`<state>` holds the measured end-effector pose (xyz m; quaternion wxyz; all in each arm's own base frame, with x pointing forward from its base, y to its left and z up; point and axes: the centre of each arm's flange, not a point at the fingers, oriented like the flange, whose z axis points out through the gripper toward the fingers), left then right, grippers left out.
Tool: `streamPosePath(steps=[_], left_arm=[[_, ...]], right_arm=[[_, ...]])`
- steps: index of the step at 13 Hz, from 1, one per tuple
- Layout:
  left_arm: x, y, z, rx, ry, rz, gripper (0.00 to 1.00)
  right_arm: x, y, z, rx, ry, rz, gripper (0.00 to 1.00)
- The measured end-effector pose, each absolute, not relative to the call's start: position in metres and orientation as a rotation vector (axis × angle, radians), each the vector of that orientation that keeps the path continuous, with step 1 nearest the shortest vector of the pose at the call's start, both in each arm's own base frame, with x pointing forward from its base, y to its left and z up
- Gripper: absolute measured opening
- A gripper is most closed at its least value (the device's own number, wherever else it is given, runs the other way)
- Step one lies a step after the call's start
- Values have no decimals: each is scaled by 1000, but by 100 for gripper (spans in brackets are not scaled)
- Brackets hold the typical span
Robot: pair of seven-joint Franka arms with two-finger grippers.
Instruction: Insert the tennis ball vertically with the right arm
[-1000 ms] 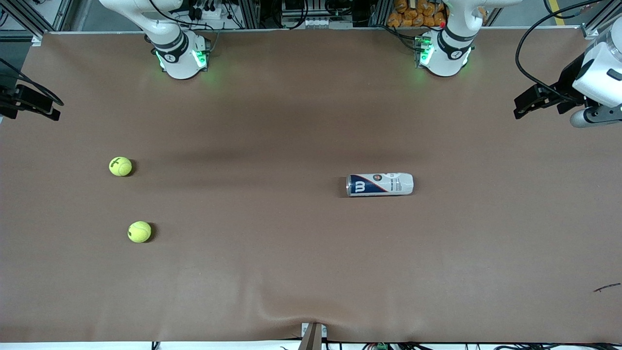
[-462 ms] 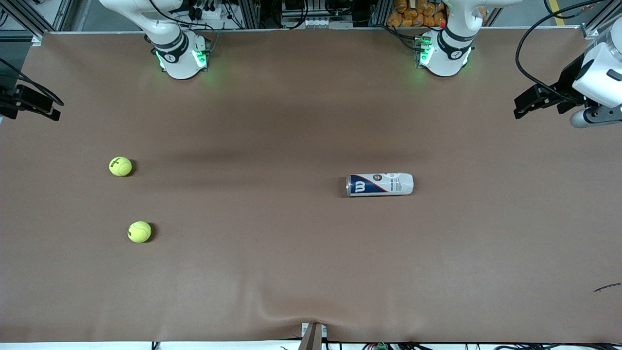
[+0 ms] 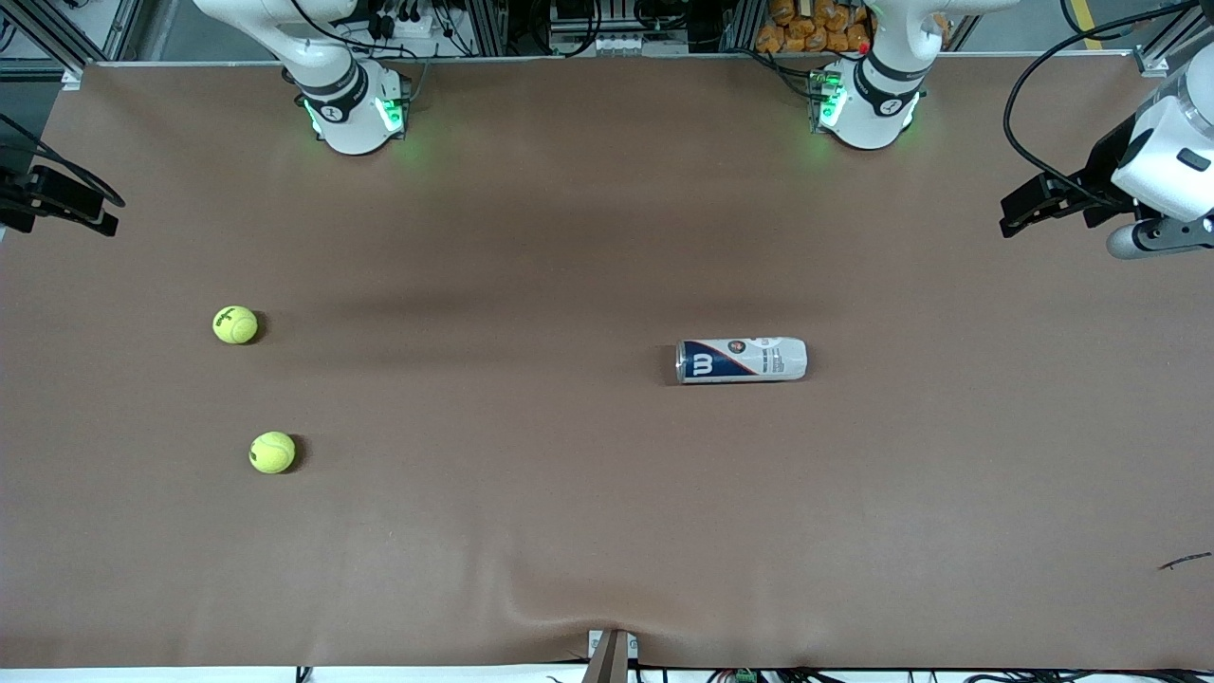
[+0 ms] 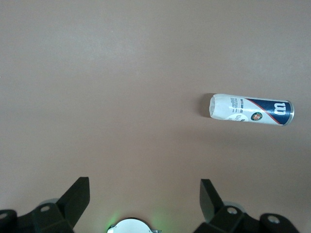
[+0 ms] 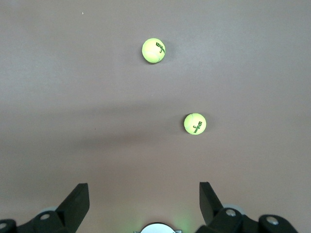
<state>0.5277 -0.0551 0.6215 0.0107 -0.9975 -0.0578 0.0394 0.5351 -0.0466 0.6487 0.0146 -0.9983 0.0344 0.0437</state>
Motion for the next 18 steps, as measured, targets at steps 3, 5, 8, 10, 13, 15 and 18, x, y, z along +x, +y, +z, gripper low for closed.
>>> streamPosePath(steps=[3, 5, 8, 10, 13, 15, 18], left_arm=[[528, -55, 621, -3112, -180, 125, 100], [528, -55, 620, -3112, -179, 126, 100], [528, -55, 620, -3112, -180, 126, 100], [528, -55, 620, -3112, -180, 126, 100], [529, -55, 620, -3112, -179, 128, 100], [531, -57, 615, -3110, -173, 142, 100], [537, -65, 601, -3102, -146, 181, 100]], right_arm=[[535, -46, 649, -3108, 106, 136, 100], [536, -46, 647, -3107, 106, 141, 100], [541, -46, 638, -3107, 105, 167, 100], [544, -46, 634, -3107, 106, 177, 100], [544, -46, 633, -3107, 106, 179, 100], [545, -45, 634, -3107, 104, 174, 100], [555, -46, 635, -3115, 104, 77, 100]])
